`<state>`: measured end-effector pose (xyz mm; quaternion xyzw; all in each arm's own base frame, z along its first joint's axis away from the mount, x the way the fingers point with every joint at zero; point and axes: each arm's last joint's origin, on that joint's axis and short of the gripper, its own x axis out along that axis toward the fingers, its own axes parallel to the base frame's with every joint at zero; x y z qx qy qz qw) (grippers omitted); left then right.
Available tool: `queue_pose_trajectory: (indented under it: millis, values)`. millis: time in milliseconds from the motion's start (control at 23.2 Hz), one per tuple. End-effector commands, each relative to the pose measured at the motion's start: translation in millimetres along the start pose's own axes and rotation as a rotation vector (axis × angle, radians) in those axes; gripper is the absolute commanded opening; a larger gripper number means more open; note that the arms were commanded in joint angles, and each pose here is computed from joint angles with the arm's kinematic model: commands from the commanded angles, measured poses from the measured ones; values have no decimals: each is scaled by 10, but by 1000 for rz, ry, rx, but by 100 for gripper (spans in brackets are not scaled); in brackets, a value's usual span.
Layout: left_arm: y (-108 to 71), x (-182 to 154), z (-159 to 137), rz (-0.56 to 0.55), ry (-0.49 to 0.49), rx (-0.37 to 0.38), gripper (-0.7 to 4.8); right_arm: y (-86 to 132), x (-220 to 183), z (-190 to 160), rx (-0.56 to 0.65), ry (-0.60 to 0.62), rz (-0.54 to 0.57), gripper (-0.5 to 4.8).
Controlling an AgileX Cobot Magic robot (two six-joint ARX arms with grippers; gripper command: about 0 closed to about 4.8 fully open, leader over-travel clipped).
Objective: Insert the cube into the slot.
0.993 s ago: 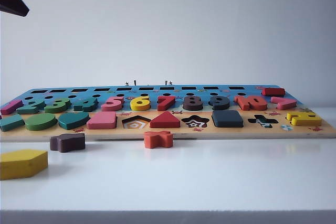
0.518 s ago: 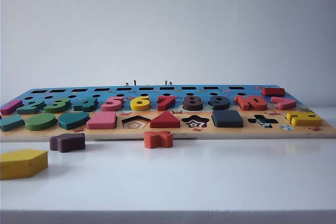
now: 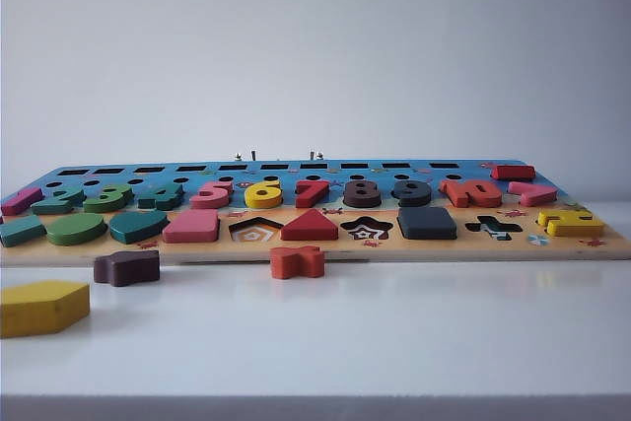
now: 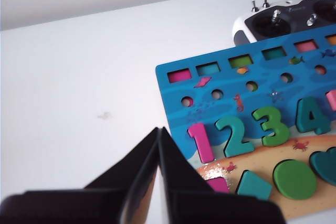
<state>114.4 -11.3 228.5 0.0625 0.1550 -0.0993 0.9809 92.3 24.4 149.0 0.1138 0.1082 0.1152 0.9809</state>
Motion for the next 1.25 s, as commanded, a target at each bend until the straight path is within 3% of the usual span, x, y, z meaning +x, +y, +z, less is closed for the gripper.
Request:
queue_pose_trajectory:
  millis: [43,216,475,1036,1252]
  values:
    - [4,-10,-85,55,-11,-2,17,-2,5,-7,-38,-7,-3,-5]
    - [5,-21,-244,135,-9,-51,17,-7,5,-8,-55,-9,-20,-5]
    - [-6,-11,-364,146,-9,-117,17,-7,5,-8,-55,-9,-20,-4]
    - [-30,16,-562,147,-29,-118,17,-8,5,-8,-62,-9,-21,-4]
    - [-36,23,-612,148,-31,-118,17,-22,4,-6,-202,-13,-69,-6]
